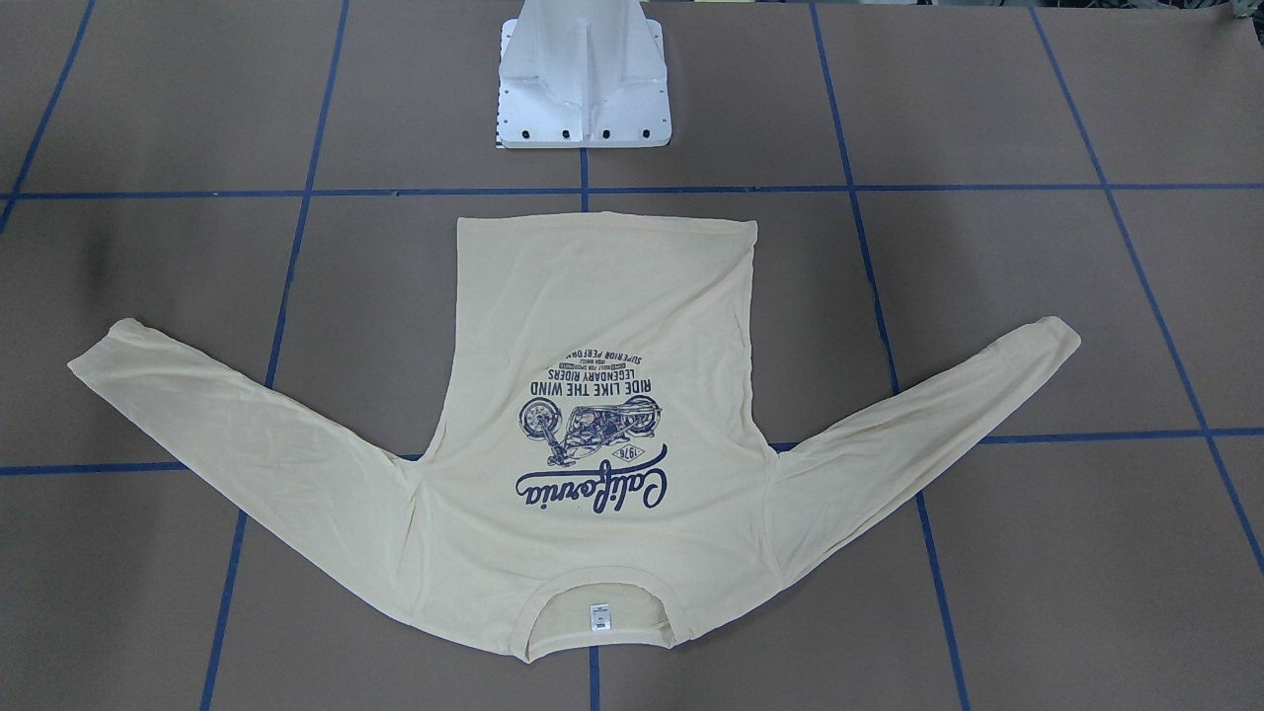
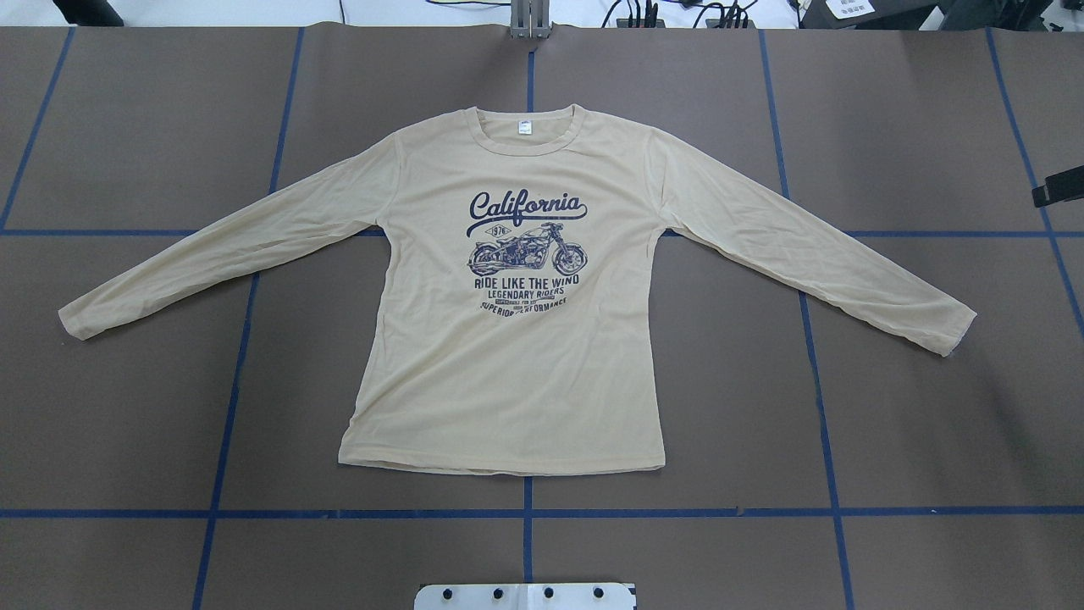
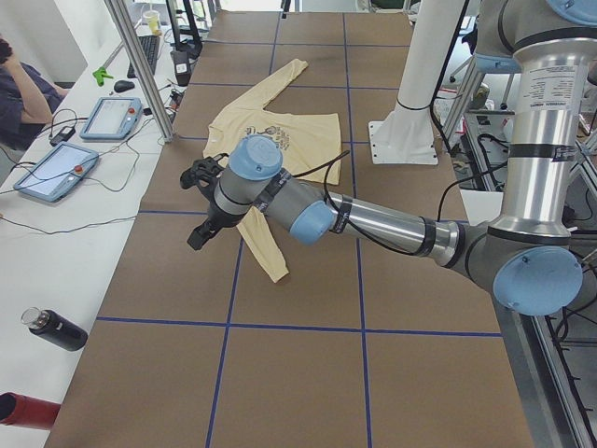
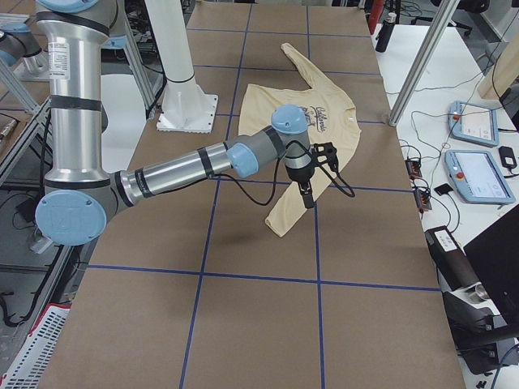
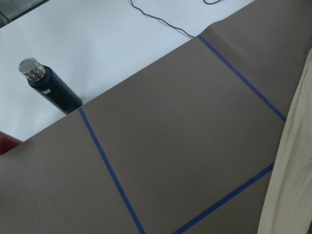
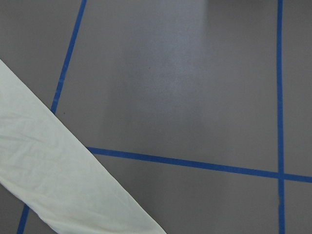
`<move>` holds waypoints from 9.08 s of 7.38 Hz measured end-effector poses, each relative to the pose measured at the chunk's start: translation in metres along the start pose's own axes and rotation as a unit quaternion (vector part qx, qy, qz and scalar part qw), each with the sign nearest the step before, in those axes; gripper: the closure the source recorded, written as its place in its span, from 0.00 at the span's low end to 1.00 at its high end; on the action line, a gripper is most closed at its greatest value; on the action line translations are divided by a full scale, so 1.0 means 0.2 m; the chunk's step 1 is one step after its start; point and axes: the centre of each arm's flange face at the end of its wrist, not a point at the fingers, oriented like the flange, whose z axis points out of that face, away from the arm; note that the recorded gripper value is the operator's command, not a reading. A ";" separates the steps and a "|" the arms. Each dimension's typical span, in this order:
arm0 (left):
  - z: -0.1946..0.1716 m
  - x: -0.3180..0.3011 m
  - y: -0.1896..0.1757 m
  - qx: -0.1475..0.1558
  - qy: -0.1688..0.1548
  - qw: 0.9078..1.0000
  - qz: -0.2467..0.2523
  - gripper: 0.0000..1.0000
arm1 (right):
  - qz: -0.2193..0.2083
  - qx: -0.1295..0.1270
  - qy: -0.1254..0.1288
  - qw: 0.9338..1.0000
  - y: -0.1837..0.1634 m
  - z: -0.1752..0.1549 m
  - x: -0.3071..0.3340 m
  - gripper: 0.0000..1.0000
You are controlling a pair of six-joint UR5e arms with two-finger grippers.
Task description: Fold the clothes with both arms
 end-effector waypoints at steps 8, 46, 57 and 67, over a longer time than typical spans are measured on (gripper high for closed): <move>0.01 0.00 0.01 -0.001 0.000 1.000 0.001 0.00 | 0.031 0.072 -0.034 0.996 0.51 0.79 0.09 0.43; 0.01 0.00 0.05 -0.005 0.001 1.000 -0.005 0.00 | 0.131 0.162 -0.023 0.978 -0.63 0.05 -3.06 1.00; 0.00 0.03 0.06 0.003 0.003 1.000 0.009 0.00 | 0.272 0.125 -0.007 0.954 -0.96 -0.08 -4.02 0.00; 0.82 0.68 0.60 -0.004 0.019 0.997 -0.068 0.00 | -0.028 0.004 -0.008 1.000 -0.35 -0.20 -0.93 0.00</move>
